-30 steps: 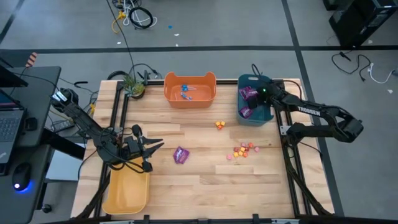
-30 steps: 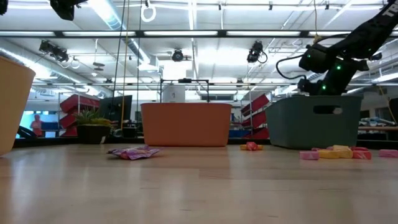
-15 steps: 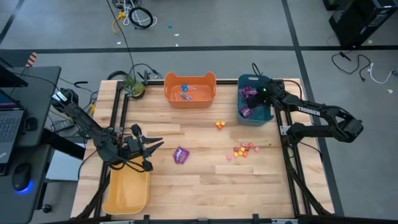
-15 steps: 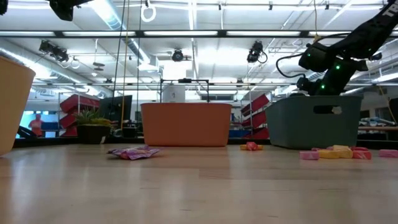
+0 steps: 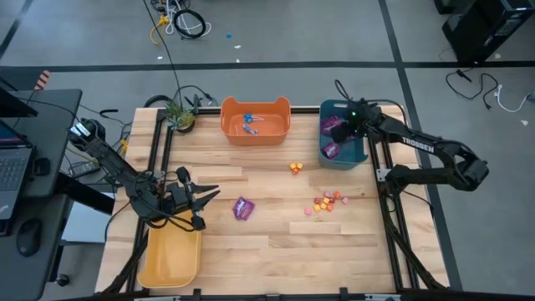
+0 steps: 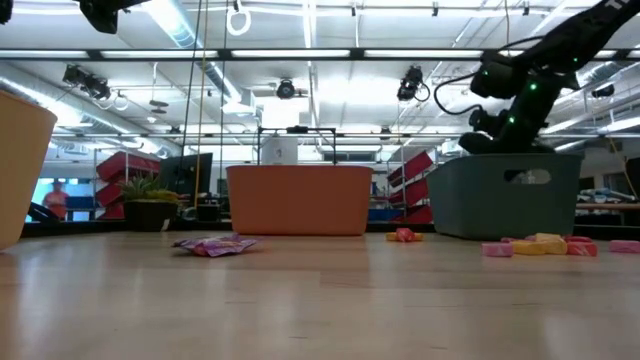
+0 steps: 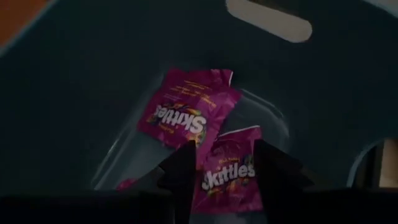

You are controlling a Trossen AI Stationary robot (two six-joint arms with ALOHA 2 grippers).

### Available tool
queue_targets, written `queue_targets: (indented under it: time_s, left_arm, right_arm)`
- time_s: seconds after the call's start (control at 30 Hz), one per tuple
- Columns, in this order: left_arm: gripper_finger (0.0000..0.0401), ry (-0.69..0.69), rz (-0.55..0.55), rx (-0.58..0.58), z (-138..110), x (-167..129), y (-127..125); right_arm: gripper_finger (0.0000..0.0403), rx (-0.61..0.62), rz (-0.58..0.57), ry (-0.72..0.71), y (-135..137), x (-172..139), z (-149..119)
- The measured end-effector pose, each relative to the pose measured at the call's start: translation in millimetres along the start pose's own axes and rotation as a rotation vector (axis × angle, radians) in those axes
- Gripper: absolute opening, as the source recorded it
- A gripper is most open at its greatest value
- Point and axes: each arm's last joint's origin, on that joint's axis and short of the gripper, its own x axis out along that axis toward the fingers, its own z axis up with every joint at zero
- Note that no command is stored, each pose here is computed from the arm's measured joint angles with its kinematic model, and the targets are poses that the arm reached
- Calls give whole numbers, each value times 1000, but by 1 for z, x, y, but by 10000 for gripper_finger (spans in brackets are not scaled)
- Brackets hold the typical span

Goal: Sort candy
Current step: Put the purple candy into the blue bin

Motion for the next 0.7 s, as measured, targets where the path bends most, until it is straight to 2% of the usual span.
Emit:
queue_targets:
  time_s: [0.2,0.43,0.7]
  left_arm:
    - [67,0,0,0,0,0,0]
    - [67,0,0,-1,0,0,0]
    - [67,-2,1,-6,0,0,0]
  right_arm:
    - [148,-34,62,25,13,-16,9]
    - [140,-107,211,-116,36,-57,21]
    - [138,-341,561,-272,78,-97,13]
